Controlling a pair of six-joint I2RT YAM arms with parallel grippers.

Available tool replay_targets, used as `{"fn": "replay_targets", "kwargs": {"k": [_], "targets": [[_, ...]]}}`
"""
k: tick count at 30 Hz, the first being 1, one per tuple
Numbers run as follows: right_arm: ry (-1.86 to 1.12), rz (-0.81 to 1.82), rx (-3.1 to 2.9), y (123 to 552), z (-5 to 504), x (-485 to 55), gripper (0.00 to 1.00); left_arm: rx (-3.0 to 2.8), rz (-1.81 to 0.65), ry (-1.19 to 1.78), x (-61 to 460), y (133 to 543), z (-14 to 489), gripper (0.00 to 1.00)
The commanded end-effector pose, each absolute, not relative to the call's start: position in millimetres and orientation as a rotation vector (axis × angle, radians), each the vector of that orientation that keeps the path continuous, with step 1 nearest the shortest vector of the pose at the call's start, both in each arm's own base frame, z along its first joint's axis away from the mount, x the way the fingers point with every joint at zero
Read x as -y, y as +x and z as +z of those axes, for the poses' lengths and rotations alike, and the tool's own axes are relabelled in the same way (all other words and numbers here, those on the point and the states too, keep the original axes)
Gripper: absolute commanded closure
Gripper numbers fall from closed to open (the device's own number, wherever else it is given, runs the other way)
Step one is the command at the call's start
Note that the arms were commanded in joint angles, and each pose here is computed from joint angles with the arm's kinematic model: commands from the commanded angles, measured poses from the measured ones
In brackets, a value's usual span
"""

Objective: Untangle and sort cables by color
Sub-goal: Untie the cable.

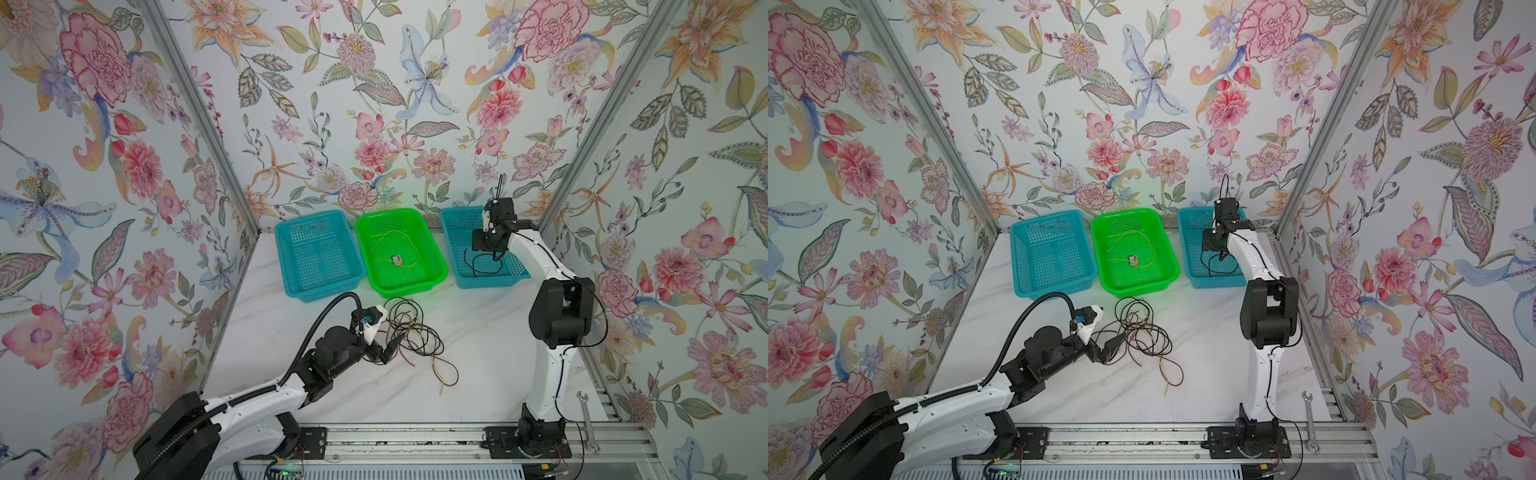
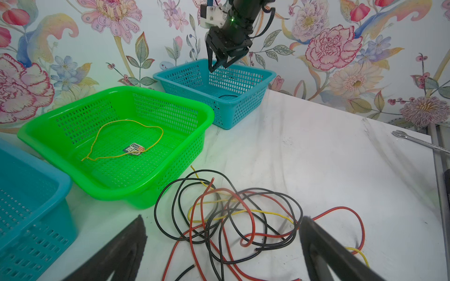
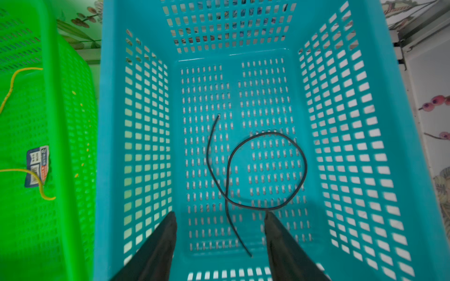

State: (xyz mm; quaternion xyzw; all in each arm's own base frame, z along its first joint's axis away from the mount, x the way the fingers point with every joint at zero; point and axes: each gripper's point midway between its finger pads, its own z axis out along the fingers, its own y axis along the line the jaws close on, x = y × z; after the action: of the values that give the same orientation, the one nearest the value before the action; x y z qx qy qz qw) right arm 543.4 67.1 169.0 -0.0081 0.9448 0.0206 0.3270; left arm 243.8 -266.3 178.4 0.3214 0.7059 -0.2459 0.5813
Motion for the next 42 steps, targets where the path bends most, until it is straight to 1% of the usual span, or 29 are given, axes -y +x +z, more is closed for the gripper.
{"fn": "replay_targets", "kwargs": {"k": [1, 3, 7, 10, 15, 18, 22, 24, 27, 29, 33, 35, 37, 42], "targets": [[-0.123, 0.123, -2.269, 512.0, 264.6, -96.0, 0.4, -1.632, -0.583, 0.76, 270.2, 247.3, 178.3, 0.03], [-0.17, 0.139, -2.237, 486.6, 277.7, -110.1, 0.4, -1.625, -0.609, 0.784, 277.9, 247.4, 177.8, 0.1], [-0.27, 0.169, -2.24, 430.5, 272.1, -136.7, 0.4, -1.65, -0.66, 0.851, 297.1, 250.9, 168.3, 0.28], [-0.314, 0.198, -2.262, 393.4, 251.0, -150.6, 0.41, -1.676, -0.698, 0.899, 311.2, 253.3, 159.8, 0.34], [-0.348, 0.213, -2.336, 346.5, 208.7, -157.1, 0.41, -1.712, -0.749, 0.948, 330.1, 257.8, 150.2, 0.44], [-0.356, 0.217, -2.373, 326.4, 188.1, -156.7, 0.41, -1.749, -0.748, 0.959, 337.0, 263.5, 143.9, 0.5], [-0.365, 0.222, -2.4, 310.4, 171.4, -157.2, 0.41, -1.807, -0.736, 0.987, 343.2, 268.9, 131.2, 0.58], [-0.374, 0.227, -2.411, 305.3, 165.7, -159.1, 0.41, -1.832, -0.73, 0.992, 343.6, 269.8, 126.0, 0.6], [-0.399, 0.245, -2.415, 301.7, 159.3, -165.2, 0.41, -1.852, -0.715, 0.981, 339.6, 269.7, 123.3, 0.59], [-0.419, 0.258, -2.418, 301.2, 154.7, -170.5, 0.41, -1.863, -0.699, 0.97, 335.6, 269.8, 122.8, 0.56], [-0.449, 0.273, -2.427, 302.2, 145.2, -179.6, 0.41, -1.9, -0.666, 0.945, 325.9, 268.6, 120.1, 0.46], [-0.461, 0.283, -2.433, 304.1, 142.0, -184.5, 0.41, -1.916, -0.666, 0.939, 322.9, 266.4, 118.4, 0.44], [-0.477, 0.283, -2.443, 305.8, 138.9, -188.7, 0.41, -1.929, -0.669, 0.937, 320.8, 264.0, 115.1, 0.45], [-0.497, 0.284, -2.452, 309.1, 136.0, -196.1, 0.41, -1.939, -0.699, 0.956, 321.6, 257.5, 108.7, 0.54]]}}
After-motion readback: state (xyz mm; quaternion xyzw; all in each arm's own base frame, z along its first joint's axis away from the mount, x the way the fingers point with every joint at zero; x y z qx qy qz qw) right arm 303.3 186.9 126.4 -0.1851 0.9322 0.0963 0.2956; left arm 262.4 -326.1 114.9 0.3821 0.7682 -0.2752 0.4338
